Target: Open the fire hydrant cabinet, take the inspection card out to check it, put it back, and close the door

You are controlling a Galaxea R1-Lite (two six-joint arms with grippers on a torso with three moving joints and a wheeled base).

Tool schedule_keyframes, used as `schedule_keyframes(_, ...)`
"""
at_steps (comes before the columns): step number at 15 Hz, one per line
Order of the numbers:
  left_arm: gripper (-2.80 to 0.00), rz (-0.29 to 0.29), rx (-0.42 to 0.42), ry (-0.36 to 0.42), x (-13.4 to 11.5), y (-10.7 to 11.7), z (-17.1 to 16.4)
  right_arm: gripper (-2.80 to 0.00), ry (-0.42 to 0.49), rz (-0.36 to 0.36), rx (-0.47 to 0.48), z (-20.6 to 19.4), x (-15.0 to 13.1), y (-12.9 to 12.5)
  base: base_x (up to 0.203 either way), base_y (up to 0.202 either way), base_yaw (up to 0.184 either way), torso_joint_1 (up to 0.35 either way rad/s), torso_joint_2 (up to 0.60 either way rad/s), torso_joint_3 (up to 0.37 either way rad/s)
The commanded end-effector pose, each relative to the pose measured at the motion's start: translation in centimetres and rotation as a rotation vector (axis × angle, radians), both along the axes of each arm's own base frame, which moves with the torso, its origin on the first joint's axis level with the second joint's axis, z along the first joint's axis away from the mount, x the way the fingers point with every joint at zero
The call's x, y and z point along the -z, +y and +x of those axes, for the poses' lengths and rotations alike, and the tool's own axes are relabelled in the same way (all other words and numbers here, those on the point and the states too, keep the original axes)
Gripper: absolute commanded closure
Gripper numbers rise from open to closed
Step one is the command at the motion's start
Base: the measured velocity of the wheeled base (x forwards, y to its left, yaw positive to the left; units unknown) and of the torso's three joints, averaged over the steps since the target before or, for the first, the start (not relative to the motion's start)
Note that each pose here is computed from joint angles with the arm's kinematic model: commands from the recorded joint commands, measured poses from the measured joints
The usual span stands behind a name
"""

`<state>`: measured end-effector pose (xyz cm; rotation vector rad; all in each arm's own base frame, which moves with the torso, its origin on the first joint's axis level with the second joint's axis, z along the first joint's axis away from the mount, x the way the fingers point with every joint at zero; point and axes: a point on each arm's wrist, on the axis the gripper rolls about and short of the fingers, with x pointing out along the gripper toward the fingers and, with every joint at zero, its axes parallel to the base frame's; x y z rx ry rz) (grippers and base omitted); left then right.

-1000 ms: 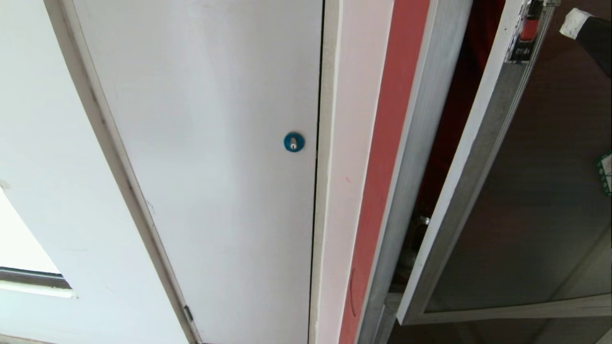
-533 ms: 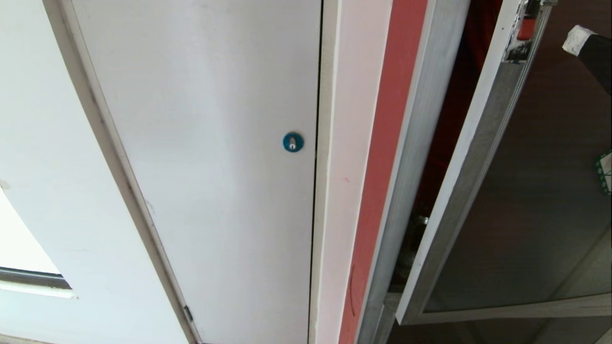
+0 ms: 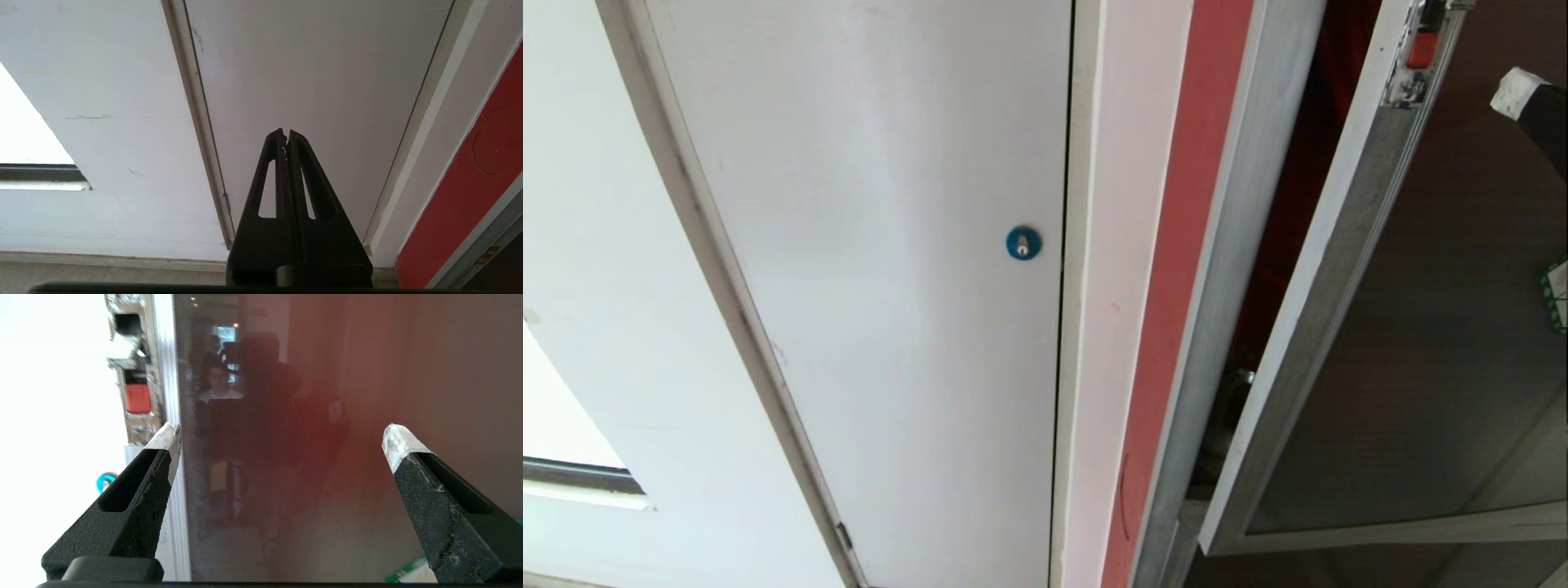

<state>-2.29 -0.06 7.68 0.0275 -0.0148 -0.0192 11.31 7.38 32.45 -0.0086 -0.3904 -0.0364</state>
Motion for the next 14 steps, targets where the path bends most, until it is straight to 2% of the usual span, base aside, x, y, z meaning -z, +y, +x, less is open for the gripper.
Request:
schedule_keyframes(1,0.0,0.0,0.0,0.011,0.3,0.0,0.1,-2.8,0.0,0.002,0.009,-0.4,0.3,-0.4,0.0,0.0,0.0,0.0,0.0,0.0)
schedule_keyframes(7,0.0,0.0,0.001,0.012,0.3,0.0,0.1,-2.8,-0.02,0.018,0.102,-1.5,0.8,-2.6,0.0,0.0,0.0,0.0,0.0,0.0)
schedule_keyframes(9,0.0,0.0,0.001,0.011,0.3,0.0,0.1,-2.8,-0.053,0.038,0.172,-2.7,0.4,-4.1,0.0,0.0,0.0,0.0,0.0,0.0)
schedule_keyframes(14,0.0,0.0,0.001,0.011,0.3,0.0,0.1,-2.8,-0.063,0.035,0.361,-7.8,0.8,-7.7,0.0,0.0,0.0,0.0,0.0,0.0)
